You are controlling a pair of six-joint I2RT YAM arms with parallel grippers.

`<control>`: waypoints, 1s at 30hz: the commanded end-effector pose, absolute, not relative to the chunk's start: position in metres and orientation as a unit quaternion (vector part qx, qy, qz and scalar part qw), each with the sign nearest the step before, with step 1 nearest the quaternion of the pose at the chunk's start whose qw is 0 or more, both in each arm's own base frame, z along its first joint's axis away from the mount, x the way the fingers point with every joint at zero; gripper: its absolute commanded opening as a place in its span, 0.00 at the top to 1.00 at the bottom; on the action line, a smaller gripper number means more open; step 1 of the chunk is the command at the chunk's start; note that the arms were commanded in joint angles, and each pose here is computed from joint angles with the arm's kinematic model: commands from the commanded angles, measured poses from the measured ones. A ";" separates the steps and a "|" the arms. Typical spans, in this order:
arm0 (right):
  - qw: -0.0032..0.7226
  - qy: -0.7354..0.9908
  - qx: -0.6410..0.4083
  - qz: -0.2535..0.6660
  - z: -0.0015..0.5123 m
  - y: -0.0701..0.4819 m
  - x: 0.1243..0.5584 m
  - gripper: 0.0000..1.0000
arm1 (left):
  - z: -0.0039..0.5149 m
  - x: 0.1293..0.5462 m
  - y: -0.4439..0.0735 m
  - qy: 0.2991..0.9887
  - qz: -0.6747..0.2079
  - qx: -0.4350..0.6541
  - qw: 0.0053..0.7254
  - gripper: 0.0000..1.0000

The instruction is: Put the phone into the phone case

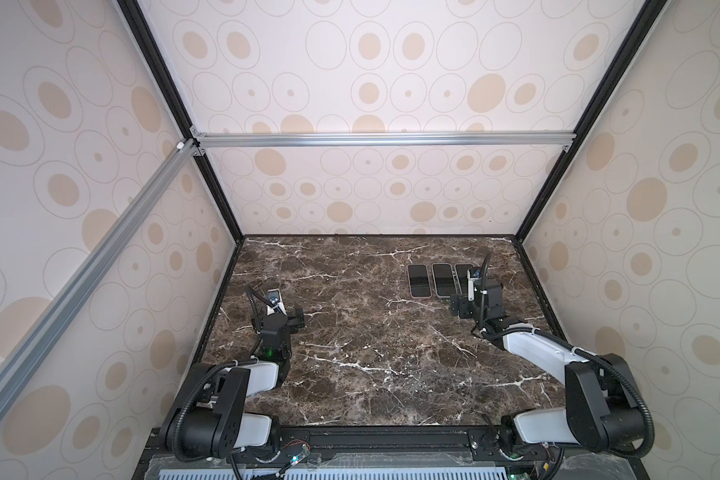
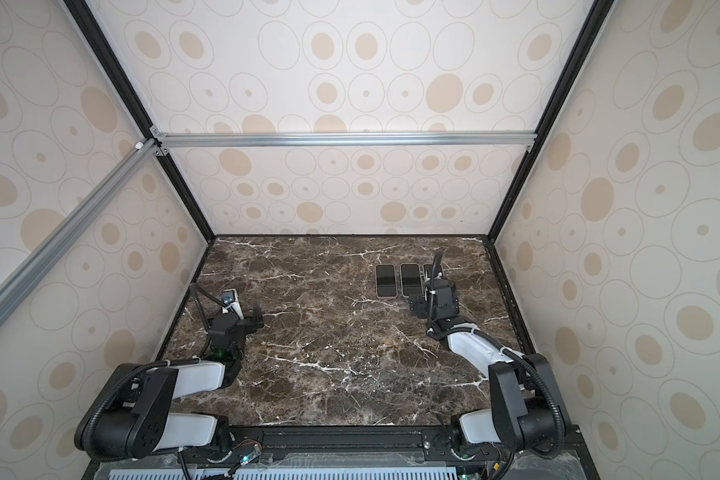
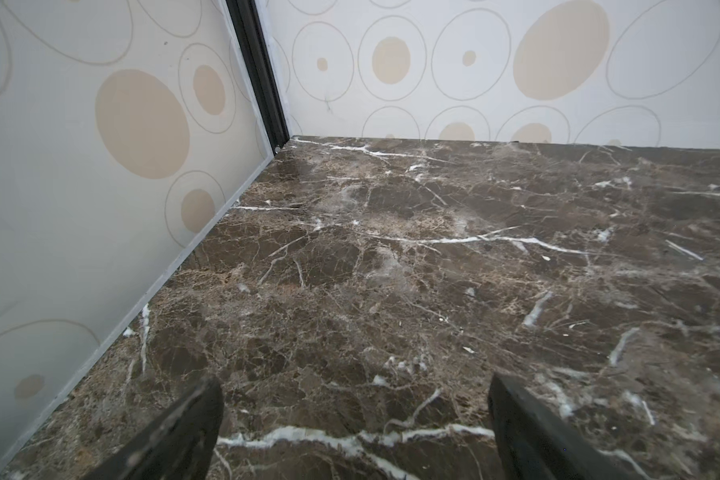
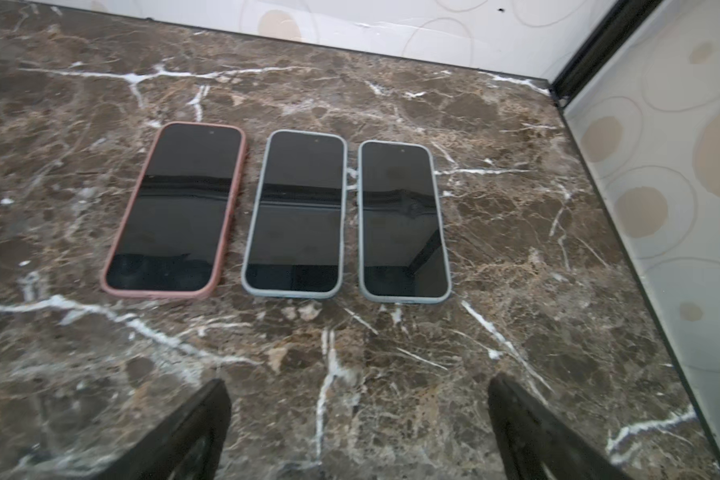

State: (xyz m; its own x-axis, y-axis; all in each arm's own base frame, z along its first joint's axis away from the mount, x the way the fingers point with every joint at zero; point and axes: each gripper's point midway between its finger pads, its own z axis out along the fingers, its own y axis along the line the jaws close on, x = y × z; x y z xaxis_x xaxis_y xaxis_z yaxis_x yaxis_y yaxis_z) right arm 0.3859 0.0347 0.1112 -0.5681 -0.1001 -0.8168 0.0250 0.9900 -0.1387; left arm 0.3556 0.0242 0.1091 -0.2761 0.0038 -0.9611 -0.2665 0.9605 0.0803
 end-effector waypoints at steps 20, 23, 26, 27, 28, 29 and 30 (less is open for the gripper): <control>0.542 0.840 0.010 -0.024 0.084 -0.001 0.396 0.00 | 0.133 0.368 0.037 0.725 0.100 -0.080 0.676 0.00; 0.551 0.834 0.011 -0.026 0.084 -0.001 0.397 0.00 | 0.133 0.369 0.036 0.726 0.100 -0.076 0.676 0.00; 0.546 0.838 0.010 -0.025 0.085 -0.001 0.397 0.00 | 0.132 0.371 0.032 0.729 0.096 -0.064 0.675 0.00; 0.547 0.837 0.011 -0.026 0.084 -0.001 0.397 0.00 | 0.132 0.372 0.030 0.730 0.094 -0.058 0.675 0.00; 0.549 0.835 0.011 -0.026 0.085 -0.001 0.397 0.00 | 0.132 0.373 0.027 0.730 0.090 -0.051 0.675 0.00; 0.548 0.836 0.011 -0.025 0.085 -0.001 0.397 0.00 | 0.132 0.374 0.024 0.732 0.085 -0.041 0.675 0.00; 0.546 0.837 0.010 -0.025 0.085 -0.001 0.396 0.00 | 0.130 0.375 0.020 0.735 0.080 -0.031 0.673 0.00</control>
